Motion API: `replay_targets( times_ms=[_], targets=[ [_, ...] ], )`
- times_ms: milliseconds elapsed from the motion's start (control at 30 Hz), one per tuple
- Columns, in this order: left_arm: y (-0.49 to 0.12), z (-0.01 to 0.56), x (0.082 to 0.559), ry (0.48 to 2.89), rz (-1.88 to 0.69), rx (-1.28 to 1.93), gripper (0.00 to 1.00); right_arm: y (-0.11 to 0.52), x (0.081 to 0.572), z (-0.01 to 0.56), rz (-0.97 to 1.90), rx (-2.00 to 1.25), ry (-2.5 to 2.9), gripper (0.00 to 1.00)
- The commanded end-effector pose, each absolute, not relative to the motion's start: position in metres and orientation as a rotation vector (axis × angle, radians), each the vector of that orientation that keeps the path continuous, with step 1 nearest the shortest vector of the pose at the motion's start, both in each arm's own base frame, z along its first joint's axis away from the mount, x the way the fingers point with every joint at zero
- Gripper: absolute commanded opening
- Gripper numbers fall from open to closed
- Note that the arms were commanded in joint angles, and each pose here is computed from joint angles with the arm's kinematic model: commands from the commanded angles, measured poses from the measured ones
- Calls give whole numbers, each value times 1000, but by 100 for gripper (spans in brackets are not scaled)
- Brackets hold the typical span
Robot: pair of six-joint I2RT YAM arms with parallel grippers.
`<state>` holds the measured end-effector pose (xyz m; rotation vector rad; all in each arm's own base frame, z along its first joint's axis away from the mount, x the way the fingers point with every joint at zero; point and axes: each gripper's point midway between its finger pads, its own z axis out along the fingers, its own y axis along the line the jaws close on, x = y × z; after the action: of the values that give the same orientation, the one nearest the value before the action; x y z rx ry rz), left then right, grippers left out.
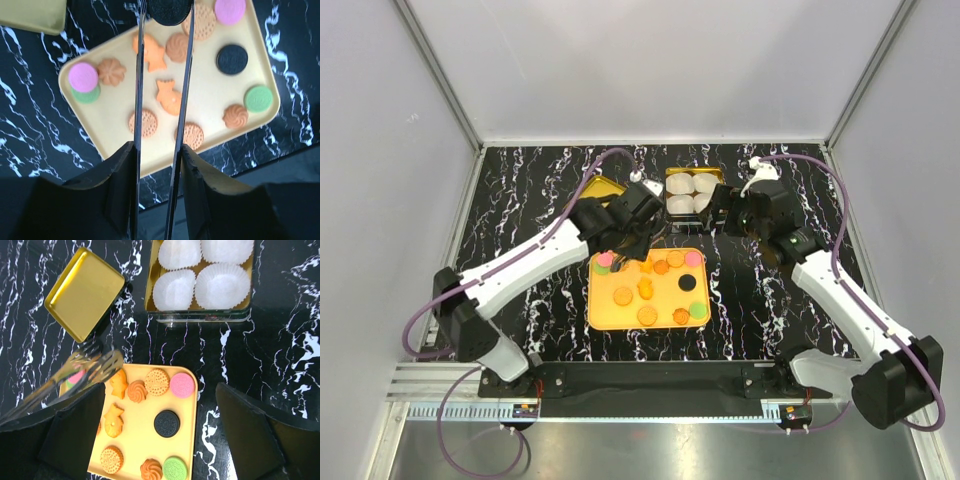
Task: Pack the cookies
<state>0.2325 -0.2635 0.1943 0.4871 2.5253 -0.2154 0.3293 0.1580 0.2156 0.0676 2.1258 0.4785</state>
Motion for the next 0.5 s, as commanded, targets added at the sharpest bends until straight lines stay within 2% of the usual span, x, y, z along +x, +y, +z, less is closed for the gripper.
replay_targets(
  times_ms=[0,200,467],
  targets=[
    [-287,236,275,2371,-265,462,42,149,331,255,461,97,2016,100],
    [-308,252,340,2312,-245,396,42,145,322,263,465,113,2014,100],
    [-328,227,415,2300,-199,374,42,135,307,283,456,116,2000,100]
  ],
)
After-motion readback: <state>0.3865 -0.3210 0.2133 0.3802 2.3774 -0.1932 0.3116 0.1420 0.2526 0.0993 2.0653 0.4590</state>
